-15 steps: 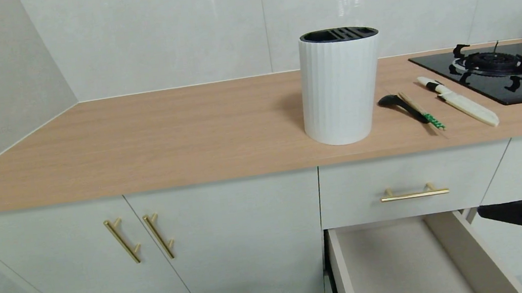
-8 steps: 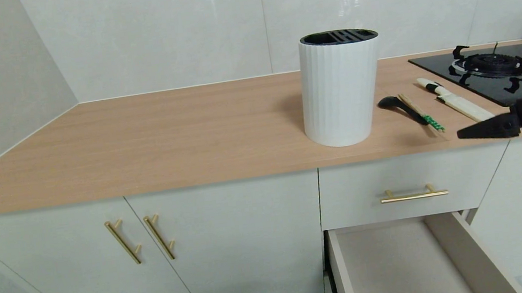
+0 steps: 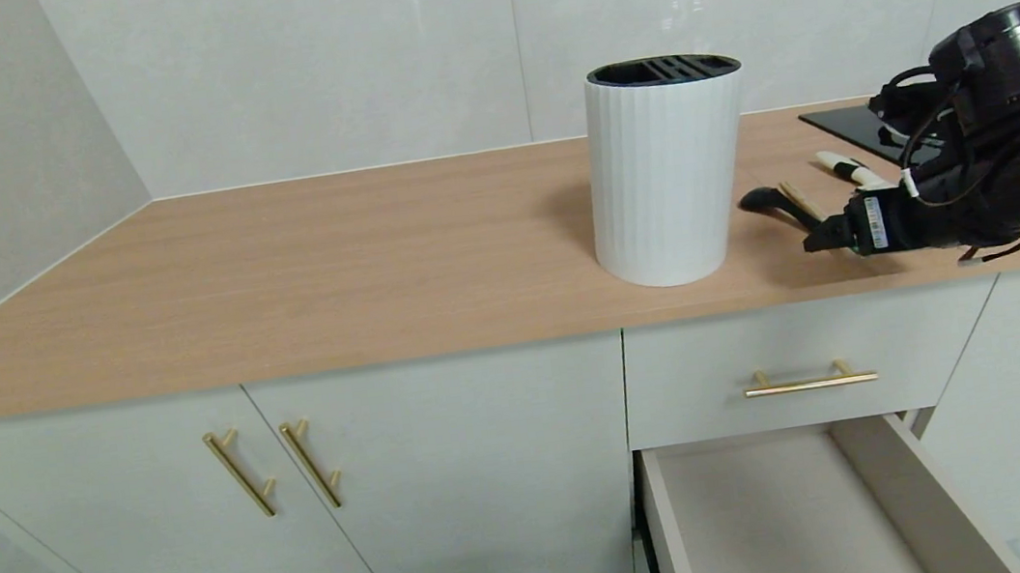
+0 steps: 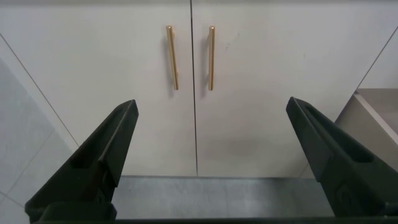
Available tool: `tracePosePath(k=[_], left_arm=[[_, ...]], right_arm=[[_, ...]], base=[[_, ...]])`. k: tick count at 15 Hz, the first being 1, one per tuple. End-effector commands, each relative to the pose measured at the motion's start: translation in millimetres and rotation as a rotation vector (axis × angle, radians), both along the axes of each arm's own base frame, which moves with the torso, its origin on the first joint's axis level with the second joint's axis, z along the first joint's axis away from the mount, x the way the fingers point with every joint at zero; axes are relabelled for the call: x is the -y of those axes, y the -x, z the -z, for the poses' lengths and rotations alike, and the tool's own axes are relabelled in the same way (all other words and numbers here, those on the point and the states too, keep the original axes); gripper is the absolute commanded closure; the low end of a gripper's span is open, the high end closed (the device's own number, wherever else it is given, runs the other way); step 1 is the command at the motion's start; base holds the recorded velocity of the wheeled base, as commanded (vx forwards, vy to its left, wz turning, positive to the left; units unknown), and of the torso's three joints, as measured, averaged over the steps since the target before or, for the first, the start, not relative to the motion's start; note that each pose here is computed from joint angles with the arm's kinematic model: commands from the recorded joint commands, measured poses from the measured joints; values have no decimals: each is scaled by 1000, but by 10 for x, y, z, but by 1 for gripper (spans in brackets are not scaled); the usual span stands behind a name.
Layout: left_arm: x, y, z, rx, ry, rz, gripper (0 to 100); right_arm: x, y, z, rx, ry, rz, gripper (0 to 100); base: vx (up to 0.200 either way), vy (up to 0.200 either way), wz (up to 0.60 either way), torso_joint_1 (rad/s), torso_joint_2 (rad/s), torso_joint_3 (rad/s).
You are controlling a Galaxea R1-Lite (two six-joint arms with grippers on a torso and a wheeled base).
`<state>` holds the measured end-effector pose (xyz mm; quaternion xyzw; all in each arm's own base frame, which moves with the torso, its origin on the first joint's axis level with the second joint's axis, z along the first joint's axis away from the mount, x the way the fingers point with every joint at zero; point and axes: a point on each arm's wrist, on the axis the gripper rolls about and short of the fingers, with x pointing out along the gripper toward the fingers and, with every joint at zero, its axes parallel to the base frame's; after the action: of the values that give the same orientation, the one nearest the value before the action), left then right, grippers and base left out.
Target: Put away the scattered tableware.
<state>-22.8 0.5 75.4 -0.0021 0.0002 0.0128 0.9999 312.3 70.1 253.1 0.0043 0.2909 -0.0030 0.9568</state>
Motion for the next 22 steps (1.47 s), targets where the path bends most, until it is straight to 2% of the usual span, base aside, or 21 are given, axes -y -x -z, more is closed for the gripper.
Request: tracePosePath(k=[1, 6, 7, 11, 15, 19, 22], left_arm=[[0, 0, 0, 0, 0, -1, 0], [0, 0, 0, 0, 0, -1, 0], [0, 0, 1, -1, 0, -1, 0], [0, 0, 0, 0, 0, -1, 0], [0, 0, 1, -1, 0, -1, 0], [0, 0, 0, 0, 0, -1, 0], [0, 0, 0, 0, 0, -1, 0]], right_arm=[[-2, -143, 172, -45, 12, 12, 0], [61, -193, 171, -24, 7, 34, 0], [59, -199, 185, -29, 6, 33, 100], [58, -209, 189, -27, 7, 34, 100], [105, 16, -47, 39, -14, 40, 100], [178, 599, -372, 140, -65, 26, 100], [211, 1338, -489, 181, -93, -48, 100]], base=[[0, 0, 0, 0, 0, 0], [0, 0, 0, 0, 0, 0], [0, 0, 0, 0, 0, 0], [0, 0, 0, 0, 0, 0], [0, 0, 0, 0, 0, 0], [0, 0, 0, 0, 0, 0], [0, 0, 0, 0, 0, 0]])
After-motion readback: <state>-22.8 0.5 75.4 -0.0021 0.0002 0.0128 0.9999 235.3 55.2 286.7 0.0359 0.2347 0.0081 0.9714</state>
